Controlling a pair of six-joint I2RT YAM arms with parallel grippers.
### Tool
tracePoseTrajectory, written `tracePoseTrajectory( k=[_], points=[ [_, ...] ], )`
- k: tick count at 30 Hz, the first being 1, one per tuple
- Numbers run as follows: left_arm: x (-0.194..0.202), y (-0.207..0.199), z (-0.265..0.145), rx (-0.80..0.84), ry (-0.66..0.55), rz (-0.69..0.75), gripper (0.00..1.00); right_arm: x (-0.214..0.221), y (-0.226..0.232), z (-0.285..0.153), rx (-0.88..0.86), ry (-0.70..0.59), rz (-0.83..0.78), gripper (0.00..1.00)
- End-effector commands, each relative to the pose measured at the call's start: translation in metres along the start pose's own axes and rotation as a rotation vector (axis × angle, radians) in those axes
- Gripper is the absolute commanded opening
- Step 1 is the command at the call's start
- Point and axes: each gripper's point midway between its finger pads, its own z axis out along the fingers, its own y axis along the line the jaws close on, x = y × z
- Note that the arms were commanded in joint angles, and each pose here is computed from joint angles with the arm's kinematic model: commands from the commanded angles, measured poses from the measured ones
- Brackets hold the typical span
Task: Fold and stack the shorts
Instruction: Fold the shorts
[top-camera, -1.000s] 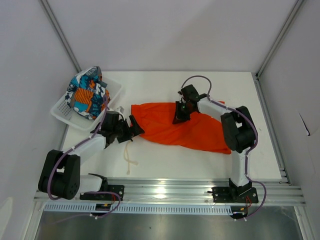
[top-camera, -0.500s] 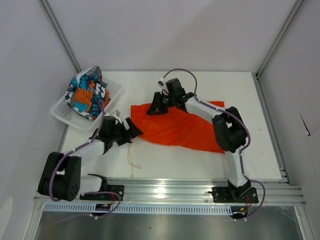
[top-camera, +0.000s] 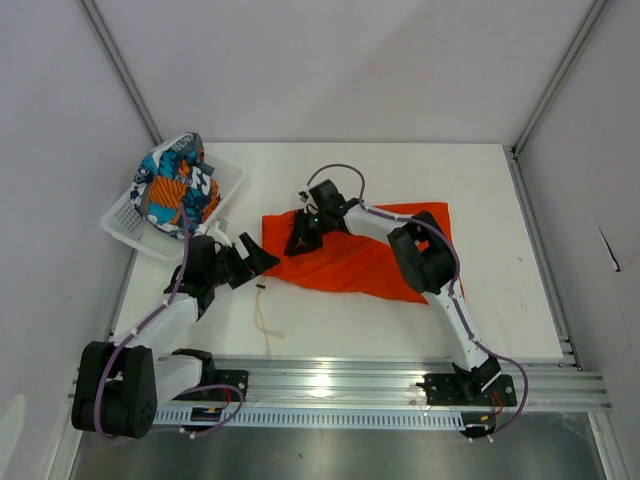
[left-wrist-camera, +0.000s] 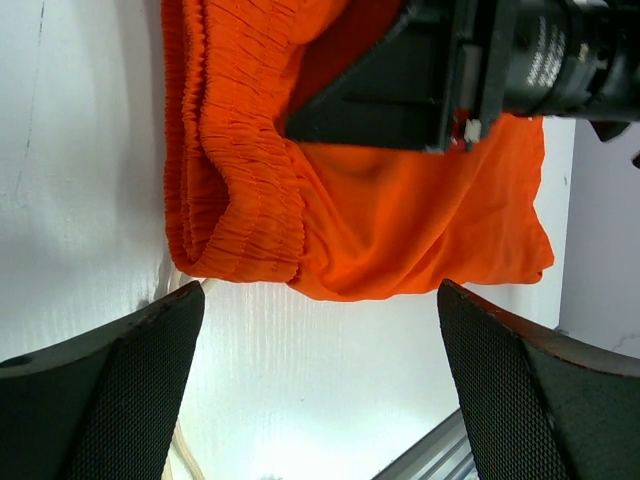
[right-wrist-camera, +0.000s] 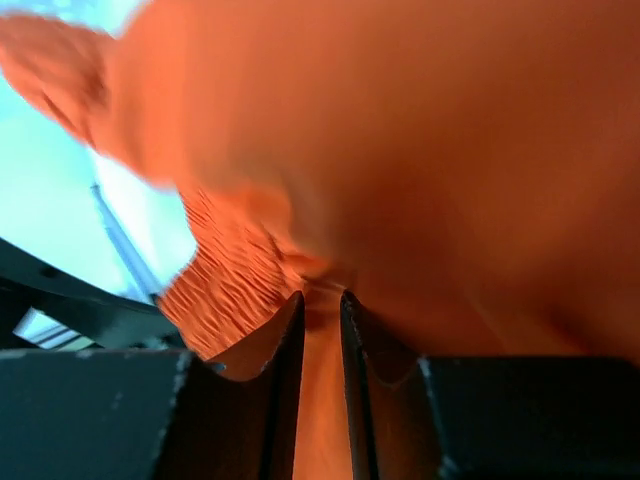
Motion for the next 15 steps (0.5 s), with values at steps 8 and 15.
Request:
tracePoseTrajectory(
  k=[8, 15],
  points=[
    [0.01, 0.008, 0.003, 0.027, 0.006, 0.017, 0.99, 0.053, -0.032, -0.061, 0.221, 0.018, -0.088, 0.25],
    [0.029, 0.016, 0.011, 0.019, 0.043, -0.004, 0.99, 0.055, -0.035, -0.065, 0.246, 0.012, -0.094, 0.25]
  ],
)
